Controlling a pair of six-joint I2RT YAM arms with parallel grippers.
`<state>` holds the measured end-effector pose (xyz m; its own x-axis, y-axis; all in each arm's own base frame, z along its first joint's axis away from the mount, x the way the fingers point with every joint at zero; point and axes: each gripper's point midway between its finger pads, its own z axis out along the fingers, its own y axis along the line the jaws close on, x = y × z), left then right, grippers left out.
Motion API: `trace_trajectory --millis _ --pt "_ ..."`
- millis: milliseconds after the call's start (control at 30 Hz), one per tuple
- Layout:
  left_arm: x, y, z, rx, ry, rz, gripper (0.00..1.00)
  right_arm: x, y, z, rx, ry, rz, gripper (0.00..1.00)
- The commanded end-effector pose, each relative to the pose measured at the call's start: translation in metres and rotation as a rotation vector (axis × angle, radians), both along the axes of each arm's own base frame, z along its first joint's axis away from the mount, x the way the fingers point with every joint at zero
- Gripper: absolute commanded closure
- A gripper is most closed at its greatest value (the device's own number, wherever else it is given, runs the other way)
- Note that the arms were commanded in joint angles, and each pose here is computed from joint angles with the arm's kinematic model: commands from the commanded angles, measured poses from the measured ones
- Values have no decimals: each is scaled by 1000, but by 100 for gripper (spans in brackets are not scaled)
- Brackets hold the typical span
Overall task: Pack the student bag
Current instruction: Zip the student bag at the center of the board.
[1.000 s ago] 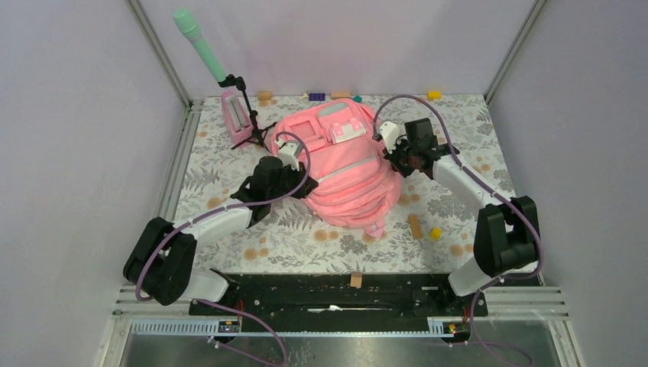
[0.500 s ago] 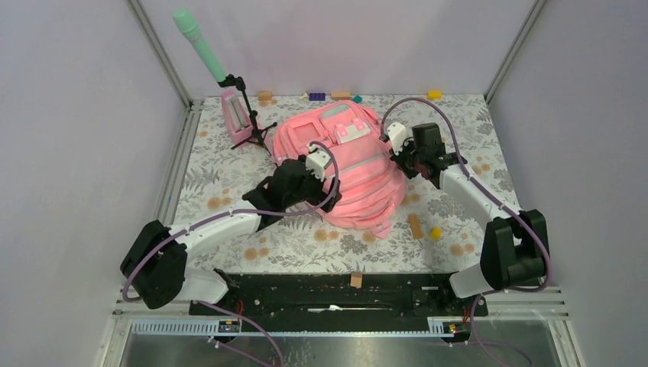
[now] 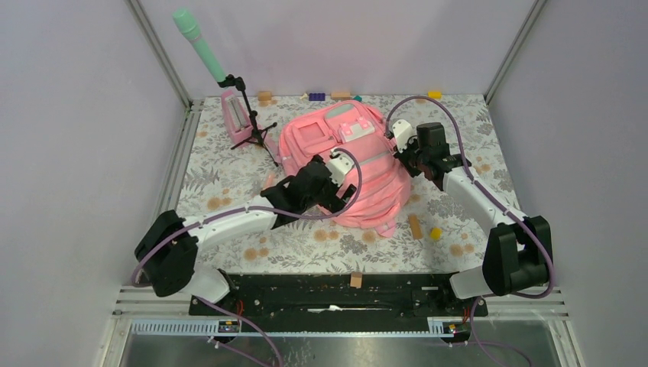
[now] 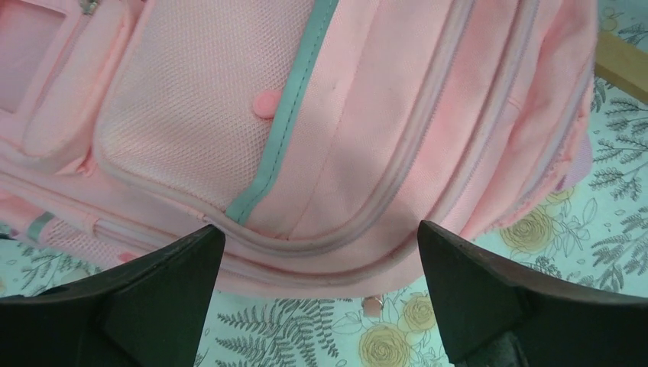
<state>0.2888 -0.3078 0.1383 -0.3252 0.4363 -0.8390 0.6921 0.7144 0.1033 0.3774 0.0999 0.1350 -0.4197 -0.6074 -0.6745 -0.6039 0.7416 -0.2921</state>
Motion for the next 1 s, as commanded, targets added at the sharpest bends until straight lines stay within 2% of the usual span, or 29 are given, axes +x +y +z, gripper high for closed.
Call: trace_trajectory --millis 0,100,233,533,733,900,967 --pt "-10 -13 87 -208 -213 -45 3 -6 32 27 116 -54 97 100" --pt "-19 -6 94 -229 -232 -57 3 -8 33 26 126 -48 100 100" --pt "-25 -21 108 -276 -239 -131 3 -11 34 26 136 -44 98 100" --pt "10 -67 90 -200 -226 -152 1 -17 33 30 150 -52 94 100" --pt "35 -81 74 -137 -259 -120 1 -21 36 33 176 -53 99 100" --pt "52 -79 51 -75 -262 -61 13 -23 36 37 179 -65 100 100" --pt "53 -80 48 -71 -266 -64 15 -24 36 37 180 -66 101 100"
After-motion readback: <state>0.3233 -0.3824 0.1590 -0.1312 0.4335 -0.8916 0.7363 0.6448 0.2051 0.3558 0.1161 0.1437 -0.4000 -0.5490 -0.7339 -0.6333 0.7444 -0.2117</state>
